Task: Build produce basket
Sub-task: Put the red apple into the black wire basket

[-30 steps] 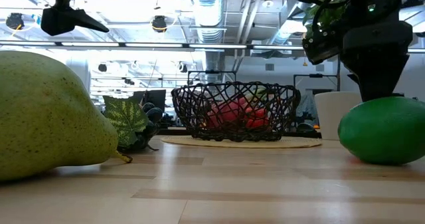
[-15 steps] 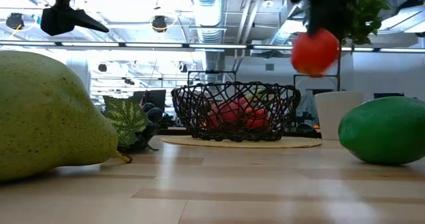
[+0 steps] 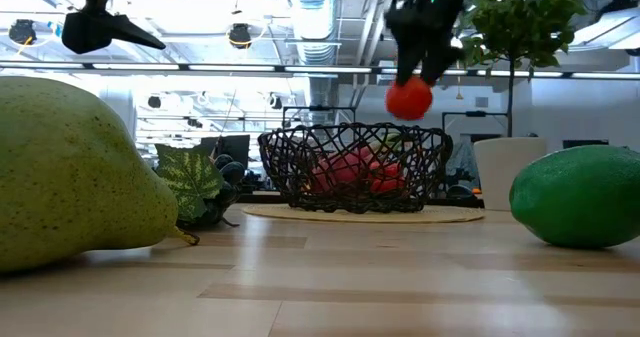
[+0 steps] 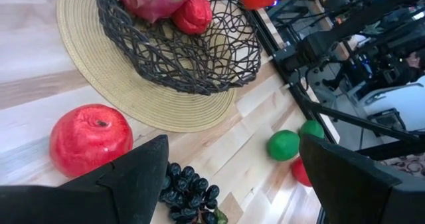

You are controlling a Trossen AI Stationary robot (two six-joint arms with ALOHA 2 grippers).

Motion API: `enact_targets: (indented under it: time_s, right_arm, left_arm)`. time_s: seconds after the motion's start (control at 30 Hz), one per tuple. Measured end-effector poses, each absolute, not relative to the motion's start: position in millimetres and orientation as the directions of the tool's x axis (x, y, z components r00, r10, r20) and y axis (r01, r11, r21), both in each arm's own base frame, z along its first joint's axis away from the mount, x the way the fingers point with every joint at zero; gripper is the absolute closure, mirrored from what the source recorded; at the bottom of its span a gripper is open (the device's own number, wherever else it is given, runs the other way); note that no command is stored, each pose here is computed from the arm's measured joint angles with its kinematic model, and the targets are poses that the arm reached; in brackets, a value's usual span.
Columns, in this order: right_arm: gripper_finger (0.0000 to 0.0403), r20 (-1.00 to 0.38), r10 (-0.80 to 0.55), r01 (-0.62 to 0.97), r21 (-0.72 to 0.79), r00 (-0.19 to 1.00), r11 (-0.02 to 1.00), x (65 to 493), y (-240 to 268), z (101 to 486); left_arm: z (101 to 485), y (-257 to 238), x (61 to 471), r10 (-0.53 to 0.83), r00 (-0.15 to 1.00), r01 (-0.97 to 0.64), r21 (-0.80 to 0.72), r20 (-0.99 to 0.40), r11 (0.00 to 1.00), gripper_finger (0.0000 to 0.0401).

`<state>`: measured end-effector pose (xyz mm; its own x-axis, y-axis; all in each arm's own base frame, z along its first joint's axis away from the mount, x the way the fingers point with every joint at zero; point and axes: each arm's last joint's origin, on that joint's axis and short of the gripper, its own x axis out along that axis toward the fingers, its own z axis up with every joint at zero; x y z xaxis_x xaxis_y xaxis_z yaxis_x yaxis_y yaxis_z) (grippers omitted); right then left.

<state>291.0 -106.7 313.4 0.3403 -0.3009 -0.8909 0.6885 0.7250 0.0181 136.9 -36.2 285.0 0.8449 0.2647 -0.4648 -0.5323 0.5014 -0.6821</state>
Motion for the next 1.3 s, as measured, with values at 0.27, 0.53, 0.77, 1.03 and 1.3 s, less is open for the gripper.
enact_targets:
  time_s: [0.27,0.53,0.77,1.03,1.3]
  right_arm:
    - [0.0115,-0.958,-0.202,0.691,-0.007,0.201,0.723,317.7,-125.5,259.9]
    - [0.0115,-0.978,-0.127,0.639,0.008,0.166,0.769,333.1,-110.6,238.6]
    - [0.0115,-0.979,-0.129,0.641,0.004,0.160,0.767,332.7,-111.3,238.1]
    - [0.0072,-0.982,-0.110,0.651,0.018,0.155,0.759,329.7,-117.1,237.9]
    - [0.0024,-0.981,-0.112,0.651,0.018,0.157,0.759,328.9,-120.1,238.1]
  left_arm:
    - [285.1,-36.2,136.9,0.266,0.845,-0.533,-0.688,-0.464,0.493,0.0077]
    - [285.1,-36.1,136.9,0.271,0.844,-0.534,-0.686,-0.463,0.493,0.0077]
    - [284.7,-35.4,136.4,0.288,0.838,-0.545,-0.676,-0.463,0.496,0.0077]
    - [283.9,-35.2,135.8,0.290,0.833,-0.551,-0.669,-0.471,0.499,0.0077]
    - [283.8,-35.2,135.8,0.290,0.833,-0.551,-0.668,-0.471,0.499,0.0077]
